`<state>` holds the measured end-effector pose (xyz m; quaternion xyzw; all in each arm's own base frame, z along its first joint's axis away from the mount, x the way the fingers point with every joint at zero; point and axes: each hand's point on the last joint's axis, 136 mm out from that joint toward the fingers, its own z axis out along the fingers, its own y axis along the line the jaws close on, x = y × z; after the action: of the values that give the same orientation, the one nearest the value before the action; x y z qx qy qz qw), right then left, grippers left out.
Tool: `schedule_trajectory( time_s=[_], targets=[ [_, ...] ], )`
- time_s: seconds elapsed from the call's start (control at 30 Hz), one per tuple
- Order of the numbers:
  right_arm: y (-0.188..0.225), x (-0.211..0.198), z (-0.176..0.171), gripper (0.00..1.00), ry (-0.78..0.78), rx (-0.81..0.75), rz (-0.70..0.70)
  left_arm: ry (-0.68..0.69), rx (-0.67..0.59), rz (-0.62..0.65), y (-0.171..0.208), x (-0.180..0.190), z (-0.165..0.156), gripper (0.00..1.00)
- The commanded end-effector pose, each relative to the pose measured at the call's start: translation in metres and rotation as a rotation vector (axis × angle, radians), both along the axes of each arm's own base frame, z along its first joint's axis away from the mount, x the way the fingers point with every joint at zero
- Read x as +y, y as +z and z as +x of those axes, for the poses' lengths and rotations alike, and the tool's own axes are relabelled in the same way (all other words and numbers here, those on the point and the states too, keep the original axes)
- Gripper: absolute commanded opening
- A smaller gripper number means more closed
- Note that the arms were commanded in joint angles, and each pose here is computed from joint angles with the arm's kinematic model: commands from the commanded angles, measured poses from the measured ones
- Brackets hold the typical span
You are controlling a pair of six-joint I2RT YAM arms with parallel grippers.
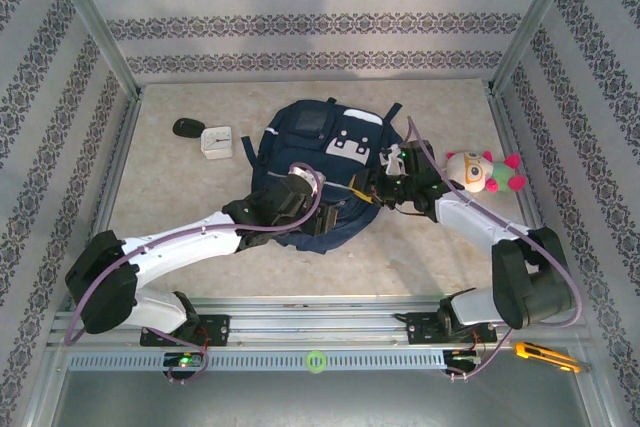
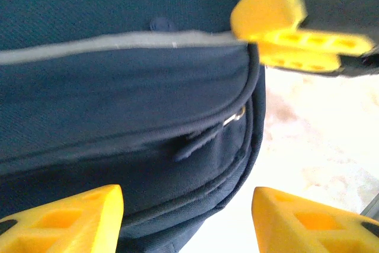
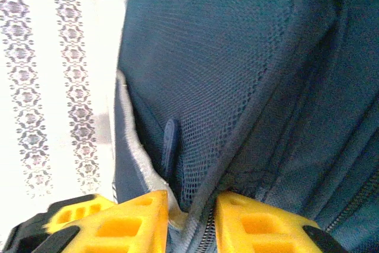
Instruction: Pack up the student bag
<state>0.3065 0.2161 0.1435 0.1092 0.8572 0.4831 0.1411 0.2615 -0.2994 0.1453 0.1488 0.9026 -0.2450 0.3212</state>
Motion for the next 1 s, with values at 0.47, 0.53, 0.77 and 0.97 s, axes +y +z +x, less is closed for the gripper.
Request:
schedule_trajectory(
  time_s=[0.47, 0.53, 0.77, 0.97],
  targets=[
    [0.035, 0.014, 0.012, 0.03, -0.004, -0.123, 0.109, 0.014, -0.101, -0.115, 0.013, -0.033, 0.026, 0.6],
    [0.036, 0.014, 0.012, 0.02, -0.001, -0.125, 0.111, 0.005, -0.084, -0.131, 0.011, -0.04, 0.027, 0.58],
    [0.04, 0.016, 0.01, 0.0, 0.003, -0.132, 0.117, 0.014, -0.101, -0.161, 0.014, -0.048, 0.035, 0.41],
    [0.042, 0.013, 0.01, 0.0, -0.009, -0.144, 0.109, 0.014, -0.116, -0.173, 0.015, -0.053, 0.039, 0.13]
  ],
)
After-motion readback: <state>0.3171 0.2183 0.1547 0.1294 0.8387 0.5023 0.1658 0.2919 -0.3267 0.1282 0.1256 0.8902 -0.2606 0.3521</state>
